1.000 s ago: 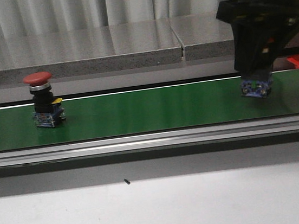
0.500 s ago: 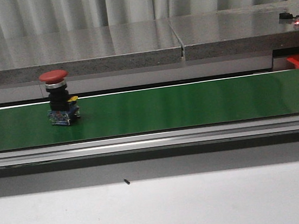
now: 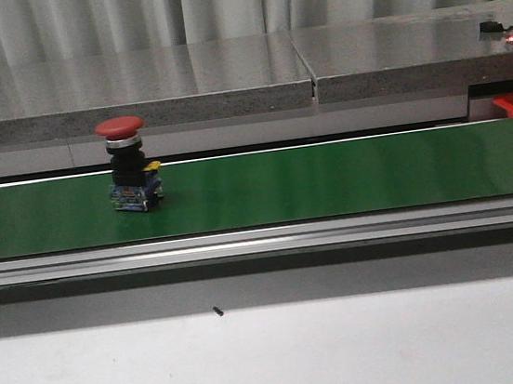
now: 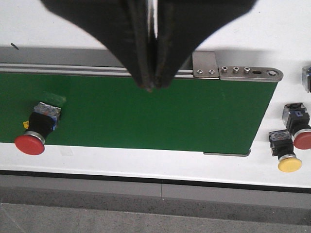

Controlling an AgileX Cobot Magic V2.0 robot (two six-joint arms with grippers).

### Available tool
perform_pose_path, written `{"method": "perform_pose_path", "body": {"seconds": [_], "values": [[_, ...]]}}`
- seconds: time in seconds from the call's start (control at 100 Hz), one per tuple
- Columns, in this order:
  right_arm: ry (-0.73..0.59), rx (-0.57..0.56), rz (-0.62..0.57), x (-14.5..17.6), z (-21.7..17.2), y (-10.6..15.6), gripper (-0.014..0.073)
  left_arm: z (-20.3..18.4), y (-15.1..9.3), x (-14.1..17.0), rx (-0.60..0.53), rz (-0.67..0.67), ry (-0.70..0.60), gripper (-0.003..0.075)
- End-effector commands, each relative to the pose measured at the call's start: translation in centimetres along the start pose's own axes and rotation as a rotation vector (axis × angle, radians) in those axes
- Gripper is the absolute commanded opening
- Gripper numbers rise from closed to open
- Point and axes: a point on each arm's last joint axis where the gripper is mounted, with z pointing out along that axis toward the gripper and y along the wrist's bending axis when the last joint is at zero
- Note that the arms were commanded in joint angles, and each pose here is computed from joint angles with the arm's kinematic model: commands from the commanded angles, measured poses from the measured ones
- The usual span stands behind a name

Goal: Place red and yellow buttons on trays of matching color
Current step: 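Carry the red button with the right gripper into the red tray and release, then lower the right gripper onto the second red button on the belt and grasp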

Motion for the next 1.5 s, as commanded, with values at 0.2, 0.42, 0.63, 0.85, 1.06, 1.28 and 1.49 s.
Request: {"method": "perform_pose_path", "body": {"seconds": [0.2,0.42,0.63,0.85,1.06,1.28,1.49], "values": [[-0.088,0.020,0.002,-1.4,1.2,-0.6,0.0216,-0.3,-0.2,-1.4,0.020,0.001,-0.098,-0.0020],[-0.077,0.023,0.001,-1.4,1.9,-0.8,0.0216,-0.3,-0.2,-1.4,0.020,0.001,-0.098,-0.0020],[-0.075,0.023,0.000,-1.4,1.9,-0.8,0.0371,-0.3,-0.2,-1.4,0.020,0.001,-0.098,-0.0020],[-0.084,0.025,-0.002,-1.5,1.5,-0.7,0.0660,-0.3,-0.2,-1.4,0.020,0.001,-0.098,-0.0020],[-0.127,0.016,-0.011,-3.0,-0.9,-0.4,0.0645,-0.3,-0.2,-1.4,0.020,0.001,-0.098,-0.0020],[-0.228,-0.018,-0.013,-4.0,-6.1,0.8,0.0645,-0.3,-0.2,-1.4,0.020,0.001,-0.098,-0.0020],[-0.262,-0.071,-0.053,-3.3,-11.0,2.5,0.0645,-0.3,-0.2,-1.4,0.020,0.001,-0.098,-0.0020]]}}
